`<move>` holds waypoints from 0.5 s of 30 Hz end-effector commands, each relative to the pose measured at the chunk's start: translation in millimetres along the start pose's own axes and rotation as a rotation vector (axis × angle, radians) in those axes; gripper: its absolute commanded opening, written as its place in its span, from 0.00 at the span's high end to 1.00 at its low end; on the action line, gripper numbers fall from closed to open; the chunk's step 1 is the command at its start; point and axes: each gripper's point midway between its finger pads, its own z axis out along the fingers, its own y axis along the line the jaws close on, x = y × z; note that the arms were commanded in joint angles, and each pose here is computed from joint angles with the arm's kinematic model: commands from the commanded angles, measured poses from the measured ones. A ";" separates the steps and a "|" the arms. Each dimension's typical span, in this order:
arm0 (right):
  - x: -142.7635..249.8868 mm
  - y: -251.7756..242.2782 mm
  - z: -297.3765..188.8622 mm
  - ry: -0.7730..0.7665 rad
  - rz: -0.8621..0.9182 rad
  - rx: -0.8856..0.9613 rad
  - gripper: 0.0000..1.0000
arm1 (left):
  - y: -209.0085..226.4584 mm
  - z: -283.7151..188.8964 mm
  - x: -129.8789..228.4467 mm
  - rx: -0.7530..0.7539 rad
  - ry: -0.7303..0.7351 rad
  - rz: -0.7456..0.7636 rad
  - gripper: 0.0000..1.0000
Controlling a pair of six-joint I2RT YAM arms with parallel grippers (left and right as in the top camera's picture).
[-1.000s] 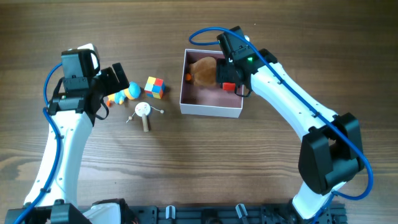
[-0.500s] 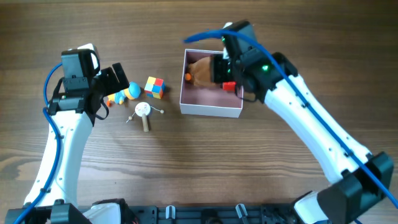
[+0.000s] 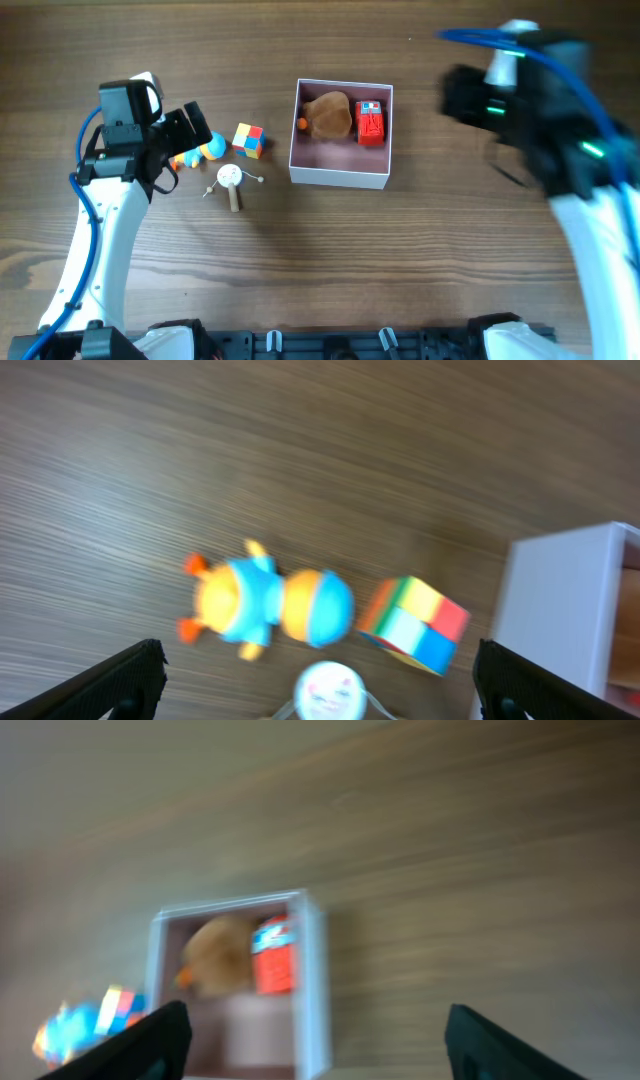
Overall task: Pack container
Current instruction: 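Grasp the colour cube puzzle with the left gripper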
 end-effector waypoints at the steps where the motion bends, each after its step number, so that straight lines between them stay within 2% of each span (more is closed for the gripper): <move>1: -9.4 -59.3 -28.9 -0.052 0.118 0.135 0.07 | -34.1 -5.4 -1.7 0.195 0.032 -0.077 0.00; 3: -4.0 -86.1 -33.7 -0.030 0.174 0.204 0.01 | -43.3 -6.0 -2.0 0.218 0.027 -0.051 0.00; 6: 3.1 -108.7 -30.8 0.008 0.223 0.265 0.01 | -55.2 -8.2 -0.4 0.209 0.024 0.048 0.00; 10: 7.8 -117.3 -18.7 0.046 0.237 0.289 0.01 | -69.0 -13.8 -2.9 0.134 0.045 0.192 0.00; 15: 11.6 -121.3 -2.9 0.094 0.241 0.303 0.00 | -79.8 -4.1 0.6 0.029 0.157 0.368 0.00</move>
